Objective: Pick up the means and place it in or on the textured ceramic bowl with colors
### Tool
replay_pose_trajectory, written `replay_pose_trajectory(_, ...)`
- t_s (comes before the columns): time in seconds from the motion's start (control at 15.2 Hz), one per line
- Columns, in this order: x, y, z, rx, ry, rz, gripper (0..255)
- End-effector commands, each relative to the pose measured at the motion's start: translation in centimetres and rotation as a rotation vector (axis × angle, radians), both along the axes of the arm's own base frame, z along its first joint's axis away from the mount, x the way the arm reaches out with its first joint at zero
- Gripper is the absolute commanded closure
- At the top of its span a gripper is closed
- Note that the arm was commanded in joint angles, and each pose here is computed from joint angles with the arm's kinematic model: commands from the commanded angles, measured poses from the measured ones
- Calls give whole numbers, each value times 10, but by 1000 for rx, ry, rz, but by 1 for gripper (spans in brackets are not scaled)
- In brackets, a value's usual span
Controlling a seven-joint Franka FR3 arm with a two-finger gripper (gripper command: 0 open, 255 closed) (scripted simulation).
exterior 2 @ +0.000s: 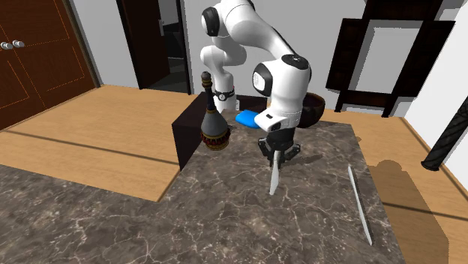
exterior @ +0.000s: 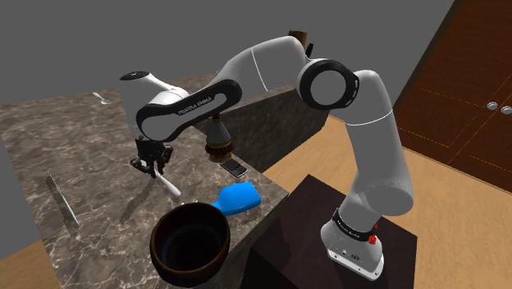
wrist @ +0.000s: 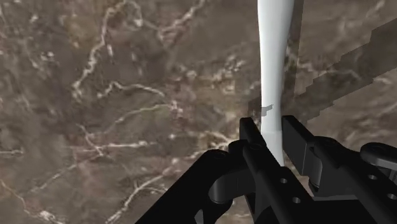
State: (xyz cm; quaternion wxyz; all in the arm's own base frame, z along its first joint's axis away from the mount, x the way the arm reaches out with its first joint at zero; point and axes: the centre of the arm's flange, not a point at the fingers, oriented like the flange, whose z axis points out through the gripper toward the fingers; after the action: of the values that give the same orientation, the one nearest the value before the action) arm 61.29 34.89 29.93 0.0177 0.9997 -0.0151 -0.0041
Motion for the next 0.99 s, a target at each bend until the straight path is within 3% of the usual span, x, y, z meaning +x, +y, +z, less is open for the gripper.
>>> replay_pose_trajectory(0.0,0,-2,6,-3,3,-2,255)
replay_pose_trajectory(0.92,0,-2,80,-3,3,-2,255)
